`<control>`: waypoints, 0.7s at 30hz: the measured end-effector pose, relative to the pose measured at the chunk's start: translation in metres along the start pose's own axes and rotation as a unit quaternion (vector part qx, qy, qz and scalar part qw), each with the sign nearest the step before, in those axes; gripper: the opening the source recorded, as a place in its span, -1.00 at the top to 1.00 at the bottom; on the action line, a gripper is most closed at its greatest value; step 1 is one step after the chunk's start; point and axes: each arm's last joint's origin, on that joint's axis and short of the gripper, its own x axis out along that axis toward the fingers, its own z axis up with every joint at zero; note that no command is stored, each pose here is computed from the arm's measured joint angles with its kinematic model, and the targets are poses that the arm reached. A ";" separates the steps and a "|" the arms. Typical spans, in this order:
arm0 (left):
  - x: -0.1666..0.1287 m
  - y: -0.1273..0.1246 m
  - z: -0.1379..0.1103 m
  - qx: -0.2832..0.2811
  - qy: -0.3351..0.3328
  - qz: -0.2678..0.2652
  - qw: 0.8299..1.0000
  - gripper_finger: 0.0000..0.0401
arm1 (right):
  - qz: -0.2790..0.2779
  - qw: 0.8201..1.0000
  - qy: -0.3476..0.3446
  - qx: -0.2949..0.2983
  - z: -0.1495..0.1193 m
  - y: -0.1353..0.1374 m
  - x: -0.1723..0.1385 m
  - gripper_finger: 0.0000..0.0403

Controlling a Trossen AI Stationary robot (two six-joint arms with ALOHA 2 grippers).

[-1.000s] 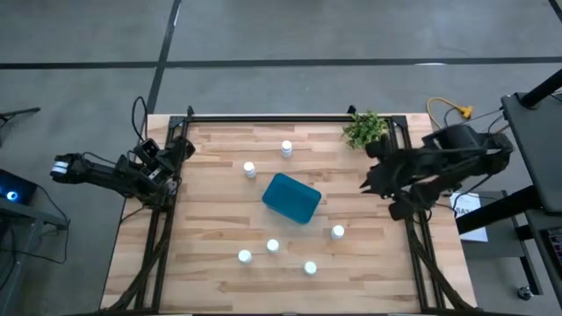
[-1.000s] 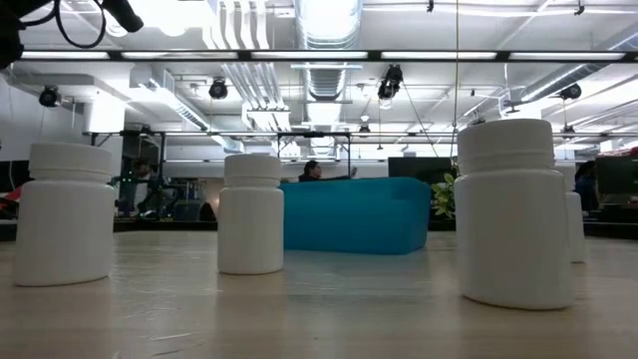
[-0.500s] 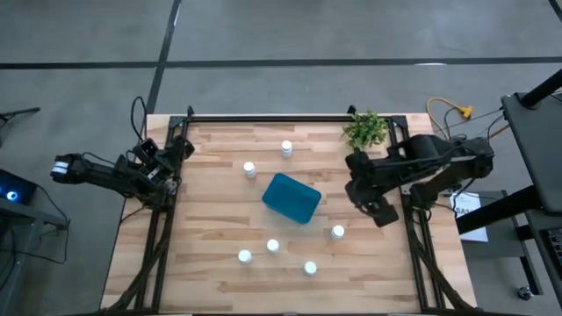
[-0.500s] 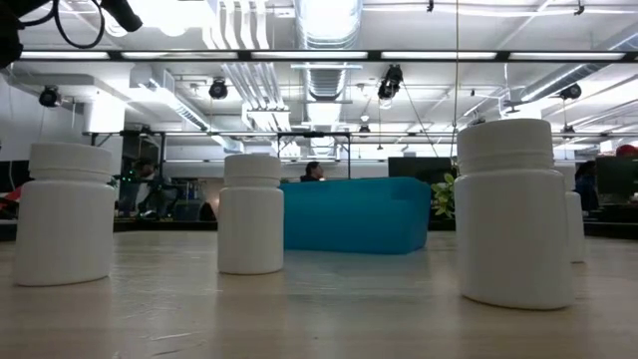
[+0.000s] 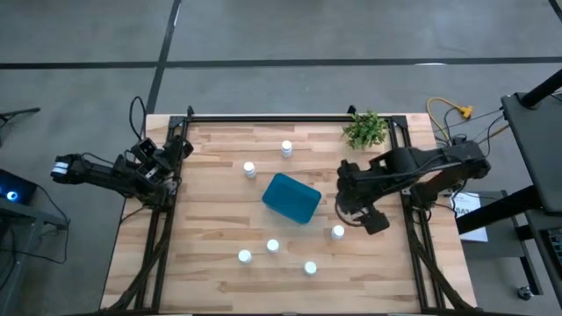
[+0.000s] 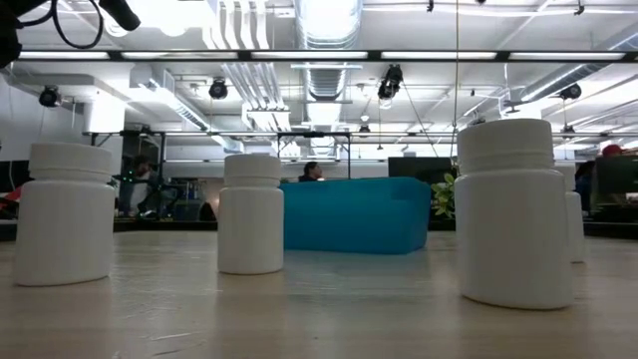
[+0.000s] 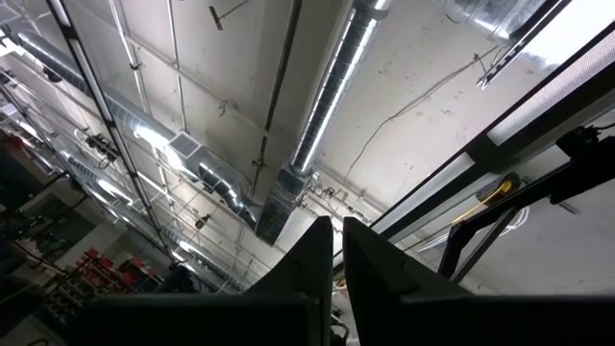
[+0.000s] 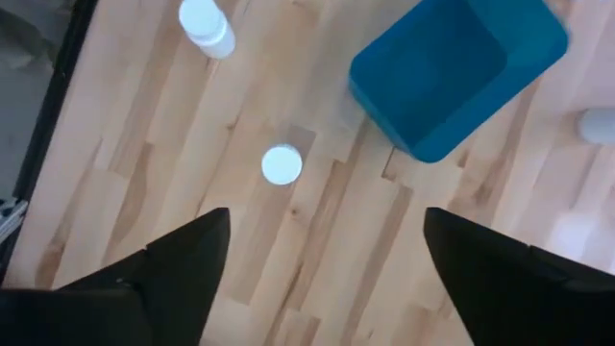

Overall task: Pick and place pill bottles into a basket
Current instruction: Put the white pill bottle into the blue bin

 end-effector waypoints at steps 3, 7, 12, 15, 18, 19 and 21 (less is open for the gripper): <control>0.000 0.000 0.000 0.000 0.000 0.000 1.000 0.95 | 0.003 1.000 0.008 0.000 0.003 -0.001 0.018 -0.76; 0.000 0.000 0.000 0.000 -0.001 0.000 1.000 0.95 | 0.011 1.000 0.003 -0.002 0.006 -0.001 0.041 -0.76; 0.000 0.000 0.000 0.000 0.000 0.000 1.000 0.95 | 0.023 1.000 -0.002 0.016 0.004 -0.002 0.066 -0.72; 0.000 0.000 0.000 0.000 0.000 0.000 1.000 0.95 | 0.026 0.999 0.006 0.028 0.000 0.000 0.078 -0.70; 0.000 0.000 0.000 0.000 0.000 0.000 1.000 0.95 | 0.031 0.999 0.014 0.024 -0.004 0.004 0.089 -0.69; 0.000 0.000 0.000 0.000 0.000 0.000 1.000 0.95 | 0.037 0.999 0.017 0.022 -0.005 0.006 0.092 -0.69; 0.000 0.000 0.000 0.000 0.000 0.000 1.000 0.95 | 0.044 0.999 0.020 0.021 -0.006 0.008 0.100 -0.70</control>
